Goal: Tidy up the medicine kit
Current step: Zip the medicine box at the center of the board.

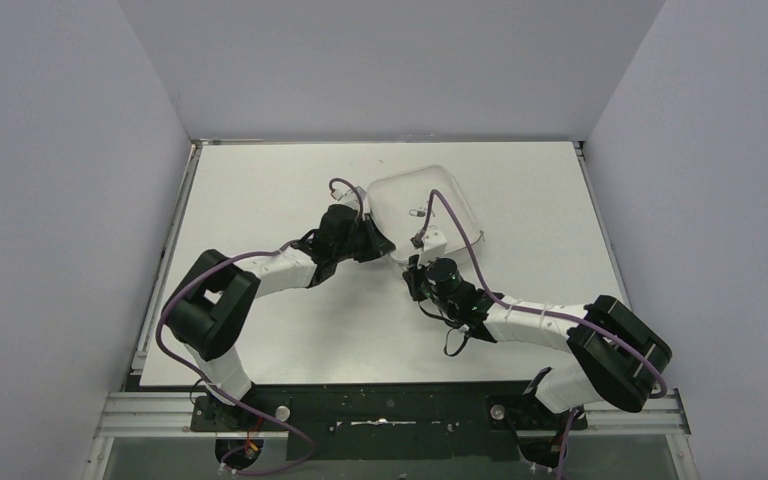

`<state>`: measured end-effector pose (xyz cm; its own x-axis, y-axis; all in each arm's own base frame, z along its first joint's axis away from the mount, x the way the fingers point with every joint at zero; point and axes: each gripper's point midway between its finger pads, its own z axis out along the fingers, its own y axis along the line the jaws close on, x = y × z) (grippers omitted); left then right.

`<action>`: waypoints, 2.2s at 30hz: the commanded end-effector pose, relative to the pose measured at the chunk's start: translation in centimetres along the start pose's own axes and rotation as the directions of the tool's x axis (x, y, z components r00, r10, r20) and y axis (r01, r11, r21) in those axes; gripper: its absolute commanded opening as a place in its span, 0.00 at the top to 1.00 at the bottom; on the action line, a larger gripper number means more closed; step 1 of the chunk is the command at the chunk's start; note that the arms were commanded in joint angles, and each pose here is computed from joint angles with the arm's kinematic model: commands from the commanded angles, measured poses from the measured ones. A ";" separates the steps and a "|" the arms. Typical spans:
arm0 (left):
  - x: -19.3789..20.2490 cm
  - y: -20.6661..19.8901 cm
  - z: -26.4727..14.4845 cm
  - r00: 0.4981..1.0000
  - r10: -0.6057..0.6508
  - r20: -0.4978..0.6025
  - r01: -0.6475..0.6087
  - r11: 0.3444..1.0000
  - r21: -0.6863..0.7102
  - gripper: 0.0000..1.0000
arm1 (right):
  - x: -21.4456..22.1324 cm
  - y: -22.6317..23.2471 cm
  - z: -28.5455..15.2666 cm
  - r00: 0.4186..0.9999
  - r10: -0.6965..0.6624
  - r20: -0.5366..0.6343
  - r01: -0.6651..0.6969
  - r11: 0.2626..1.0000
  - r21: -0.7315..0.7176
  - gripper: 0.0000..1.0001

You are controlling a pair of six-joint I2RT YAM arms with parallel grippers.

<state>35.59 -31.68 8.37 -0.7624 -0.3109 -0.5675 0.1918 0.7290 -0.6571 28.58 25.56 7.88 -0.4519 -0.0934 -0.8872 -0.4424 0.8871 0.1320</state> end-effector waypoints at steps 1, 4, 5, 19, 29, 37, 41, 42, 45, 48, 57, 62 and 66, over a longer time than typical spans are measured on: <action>5.5 9.1 -0.7 0.973 0.099 -0.207 -0.150 0.957 -0.248 1.00 | 0.4 -6.7 -1.2 1.000 -0.010 -0.028 0.017 0.962 0.273 1.00; 4.7 8.9 -0.8 0.973 0.121 -0.198 -0.169 0.954 -0.248 1.00 | -0.2 -7.9 -1.5 1.000 -0.007 -0.015 0.011 0.953 0.304 1.00; 4.5 8.7 -0.8 0.972 0.129 -0.195 -0.176 0.953 -0.246 1.00 | -0.3 -8.0 -1.6 1.000 -0.009 -0.005 0.010 0.955 0.297 1.00; -0.4 3.5 -1.9 0.952 0.226 -0.205 -0.265 0.947 -0.185 1.00 | -1.9 -2.9 -1.1 0.999 -0.039 0.013 0.039 0.999 -0.004 1.00; -3.8 0.9 -5.2 0.943 0.279 -0.184 -0.307 0.941 -0.146 0.65 | -4.1 3.3 -0.2 1.000 -0.023 0.011 0.025 0.950 -0.312 1.00; -2.4 -0.8 -9.2 0.987 0.131 -0.089 -0.132 0.991 -0.010 0.35 | -5.2 4.8 0.1 0.998 0.051 0.044 -0.032 0.933 -0.359 1.00; -1.7 -2.3 -8.7 0.998 0.058 -0.029 -0.053 0.988 0.144 0.35 | -5.5 5.9 0.2 0.996 0.081 0.048 -0.055 0.918 -0.392 1.00; -1.5 -2.3 -8.4 0.998 0.048 -0.027 -0.043 0.986 0.160 0.35 | -5.6 6.1 0.4 0.996 0.078 0.050 -0.052 0.920 -0.388 1.00; -1.6 -1.9 -7.1 0.999 0.023 -0.024 -0.018 0.984 0.178 0.35 | -5.9 6.4 0.7 0.996 0.073 0.054 -0.048 0.925 -0.376 1.00; -1.8 -1.3 -5.7 0.999 0.005 -0.038 0.002 0.985 0.175 0.35 | -6.1 5.8 0.8 0.994 0.093 0.056 -0.069 0.939 -0.338 1.00; -1.0 1.6 -3.5 0.997 -0.047 -0.061 0.052 0.995 0.082 0.73 | -7.0 7.2 1.5 0.994 0.089 0.068 -0.059 0.933 -0.355 1.00; -0.6 2.5 -3.2 0.996 -0.074 -0.053 0.076 0.996 0.046 0.77 | -7.7 8.5 2.2 0.994 0.071 0.082 -0.036 0.928 -0.370 1.00; 0.1 3.1 -3.1 0.994 -0.087 -0.061 0.089 0.996 0.028 0.90 | -7.8 9.4 3.1 0.995 0.067 0.080 -0.032 0.925 -0.379 1.00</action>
<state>34.65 -27.38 9.29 -0.8011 -0.3433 -0.4902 0.1585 0.6681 -0.7270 28.99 32.50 9.55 -0.5239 -0.0933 -0.8467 -0.6259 0.7164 0.3083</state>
